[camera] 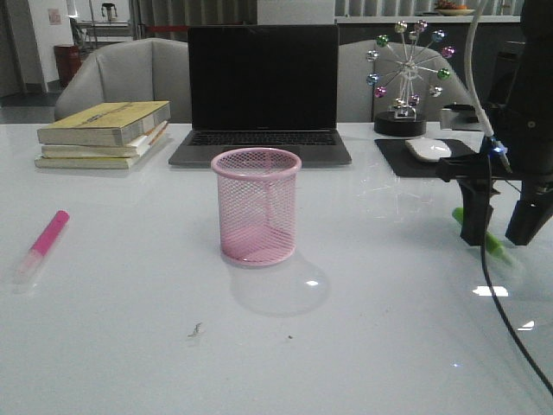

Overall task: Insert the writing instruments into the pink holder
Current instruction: 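Lower the right gripper onto the green marker and close on it, then lift the green marker and carry it over the pink mesh holder, then lower the green marker into the holder, open the right gripper, withdraw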

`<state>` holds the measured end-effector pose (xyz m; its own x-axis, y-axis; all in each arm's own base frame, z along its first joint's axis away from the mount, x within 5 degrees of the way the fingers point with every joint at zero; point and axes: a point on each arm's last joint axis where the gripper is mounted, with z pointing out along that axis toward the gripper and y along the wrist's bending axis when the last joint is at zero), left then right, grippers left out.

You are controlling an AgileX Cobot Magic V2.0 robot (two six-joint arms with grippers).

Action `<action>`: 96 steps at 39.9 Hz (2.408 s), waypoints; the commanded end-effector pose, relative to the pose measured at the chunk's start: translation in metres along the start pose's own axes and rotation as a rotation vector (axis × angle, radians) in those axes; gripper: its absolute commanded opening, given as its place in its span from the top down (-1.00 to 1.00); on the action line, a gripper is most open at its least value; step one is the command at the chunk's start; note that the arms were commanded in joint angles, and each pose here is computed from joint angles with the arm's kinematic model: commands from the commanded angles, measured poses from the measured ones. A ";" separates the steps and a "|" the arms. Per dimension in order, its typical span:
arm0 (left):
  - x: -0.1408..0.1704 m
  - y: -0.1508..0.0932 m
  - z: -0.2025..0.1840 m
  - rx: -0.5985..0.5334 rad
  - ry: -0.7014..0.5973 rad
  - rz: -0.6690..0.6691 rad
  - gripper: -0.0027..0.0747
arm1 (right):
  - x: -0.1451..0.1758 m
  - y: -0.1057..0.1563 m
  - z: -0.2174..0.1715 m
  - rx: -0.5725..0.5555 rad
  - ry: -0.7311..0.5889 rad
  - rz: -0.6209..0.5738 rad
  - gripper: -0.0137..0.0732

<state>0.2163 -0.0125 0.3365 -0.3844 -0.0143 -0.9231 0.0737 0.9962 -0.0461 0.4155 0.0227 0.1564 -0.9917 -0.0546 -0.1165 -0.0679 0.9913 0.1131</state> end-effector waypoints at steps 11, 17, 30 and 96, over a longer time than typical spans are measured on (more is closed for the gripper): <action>-0.019 -0.001 -0.007 -0.004 -0.114 -0.001 -0.09 | 0.000 0.003 -0.005 -0.026 0.003 0.007 0.54; -0.019 -0.001 -0.007 -0.004 -0.114 -0.001 -0.09 | -0.005 0.007 -0.015 -0.052 -0.052 0.020 0.55; -0.019 -0.001 -0.007 -0.004 -0.114 0.001 -0.09 | -0.020 0.056 -0.113 -0.075 -0.520 -0.082 0.55; -0.021 0.000 -0.007 -0.018 -0.128 0.047 -0.09 | 0.041 0.210 -0.075 -0.248 -1.171 -0.375 0.11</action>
<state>0.2164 -0.0113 0.3364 -0.3809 0.0360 -0.9239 0.0811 0.9967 0.0054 0.3519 0.2212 0.2143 -0.3458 -0.1080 -0.9321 -0.4608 0.8848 0.0684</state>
